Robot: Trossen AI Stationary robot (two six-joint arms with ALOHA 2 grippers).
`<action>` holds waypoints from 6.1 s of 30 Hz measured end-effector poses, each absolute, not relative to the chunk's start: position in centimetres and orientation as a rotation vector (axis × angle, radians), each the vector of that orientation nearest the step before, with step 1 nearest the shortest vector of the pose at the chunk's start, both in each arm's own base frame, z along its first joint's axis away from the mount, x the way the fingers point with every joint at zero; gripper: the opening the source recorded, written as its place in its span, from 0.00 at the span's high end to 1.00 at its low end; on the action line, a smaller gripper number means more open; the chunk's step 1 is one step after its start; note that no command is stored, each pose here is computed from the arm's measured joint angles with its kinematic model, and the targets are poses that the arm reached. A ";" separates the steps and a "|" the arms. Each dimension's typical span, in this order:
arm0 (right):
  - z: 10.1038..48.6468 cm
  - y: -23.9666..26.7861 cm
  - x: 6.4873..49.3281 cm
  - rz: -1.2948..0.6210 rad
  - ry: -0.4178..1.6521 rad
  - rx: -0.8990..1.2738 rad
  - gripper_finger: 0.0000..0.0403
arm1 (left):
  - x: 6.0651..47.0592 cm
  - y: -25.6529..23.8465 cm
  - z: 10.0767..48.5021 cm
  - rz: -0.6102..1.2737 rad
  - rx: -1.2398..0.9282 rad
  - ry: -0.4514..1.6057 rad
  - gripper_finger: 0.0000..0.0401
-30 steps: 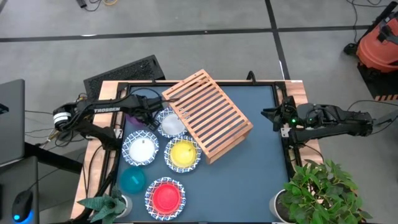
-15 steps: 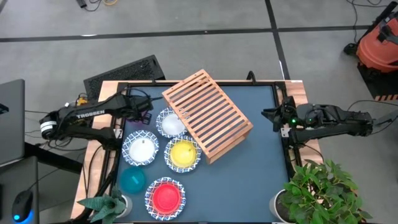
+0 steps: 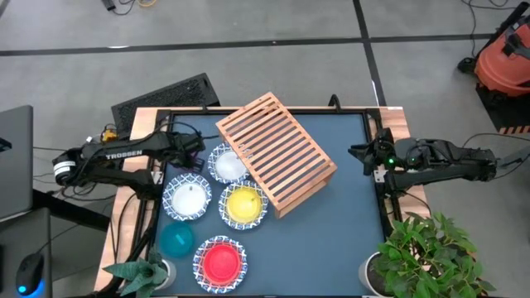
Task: Place and stack bowls onto a shelf
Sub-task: Put the violet bowl on the shelf
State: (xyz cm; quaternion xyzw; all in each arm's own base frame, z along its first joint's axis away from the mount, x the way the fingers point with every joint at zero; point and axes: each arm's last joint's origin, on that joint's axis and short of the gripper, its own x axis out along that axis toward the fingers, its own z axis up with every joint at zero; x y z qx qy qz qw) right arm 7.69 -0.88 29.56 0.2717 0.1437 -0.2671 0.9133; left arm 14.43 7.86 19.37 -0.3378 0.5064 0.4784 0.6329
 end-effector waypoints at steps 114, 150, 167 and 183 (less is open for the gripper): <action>29.1 1.0 13.8 -0.143 0.487 0.577 0.90 | 21.8 7.4 43.4 0.668 -0.345 0.490 1.00; 24.8 1.9 14.6 -0.875 0.925 0.503 0.95 | 24.5 7.8 41.8 0.637 -0.341 0.550 1.00; 25.5 0.3 13.7 -0.983 0.839 0.534 0.95 | 29.4 9.8 37.5 0.488 -0.274 0.755 1.00; 25.7 0.3 13.5 -0.958 0.829 0.560 0.95 | 34.1 13.3 36.6 0.465 -0.100 0.970 1.00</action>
